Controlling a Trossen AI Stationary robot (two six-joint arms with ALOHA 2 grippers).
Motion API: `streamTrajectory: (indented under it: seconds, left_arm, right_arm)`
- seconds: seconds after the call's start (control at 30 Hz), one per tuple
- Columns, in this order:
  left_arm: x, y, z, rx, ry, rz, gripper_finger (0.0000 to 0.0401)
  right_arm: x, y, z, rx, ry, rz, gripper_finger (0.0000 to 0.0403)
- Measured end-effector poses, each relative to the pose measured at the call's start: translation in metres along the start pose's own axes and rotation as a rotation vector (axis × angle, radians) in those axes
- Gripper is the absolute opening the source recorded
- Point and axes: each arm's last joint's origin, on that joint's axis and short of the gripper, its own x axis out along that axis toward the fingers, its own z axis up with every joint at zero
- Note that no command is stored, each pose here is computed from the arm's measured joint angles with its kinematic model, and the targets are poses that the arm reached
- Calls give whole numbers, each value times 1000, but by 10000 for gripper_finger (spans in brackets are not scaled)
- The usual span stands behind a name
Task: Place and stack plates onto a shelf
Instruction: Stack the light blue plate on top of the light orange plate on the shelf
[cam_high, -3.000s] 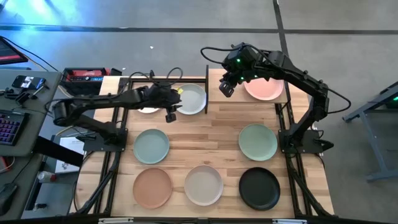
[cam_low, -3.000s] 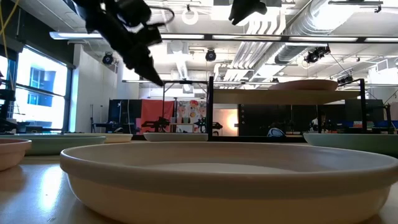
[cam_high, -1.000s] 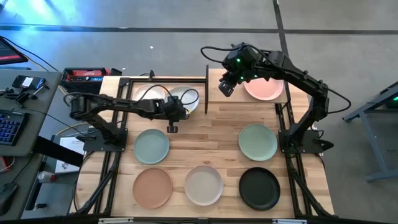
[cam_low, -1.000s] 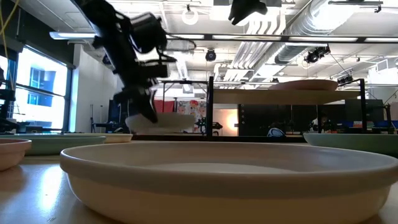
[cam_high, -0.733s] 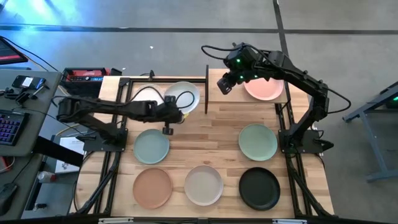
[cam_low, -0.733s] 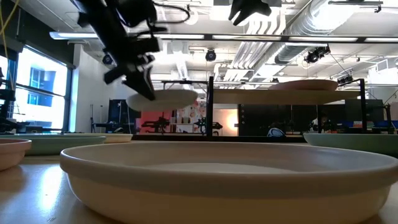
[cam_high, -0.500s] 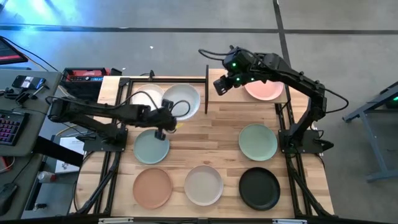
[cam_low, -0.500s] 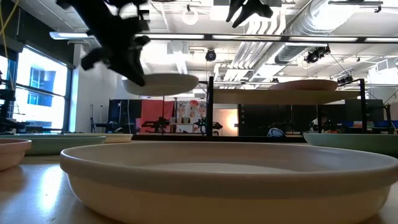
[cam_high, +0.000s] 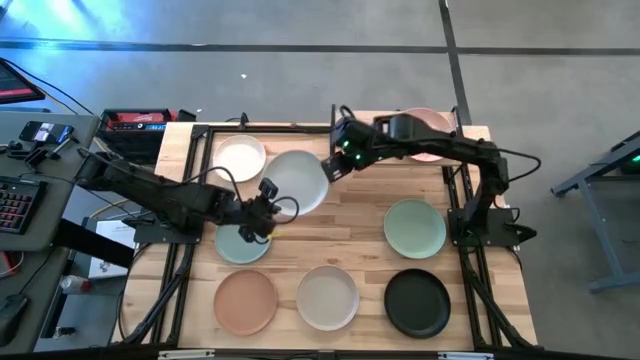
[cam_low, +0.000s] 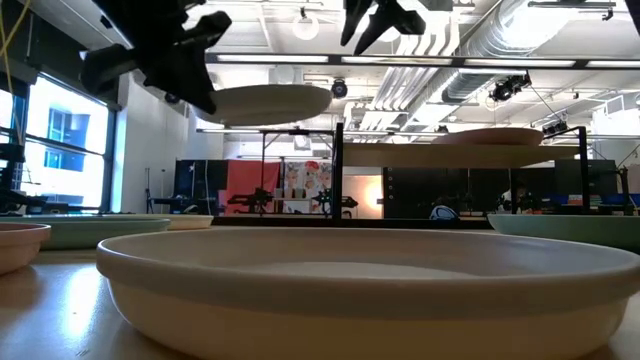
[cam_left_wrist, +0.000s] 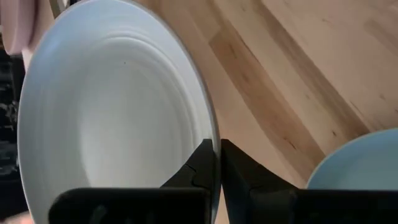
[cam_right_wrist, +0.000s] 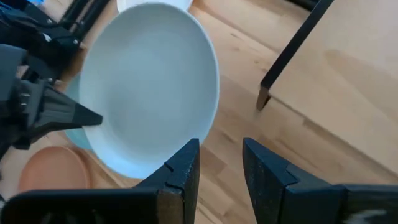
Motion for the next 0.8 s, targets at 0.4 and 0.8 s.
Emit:
streamTrajectory:
  seconds: [0.4,0.8]
  left_arm:
    - [-13,-14,17,56,-48,73,5]
    - [-21,-22,24,164,-56,122,5]
  right_arm:
    - [27,28,-25,52,34,-52,99]
    - [38,38,-34,72,42,-61,85]
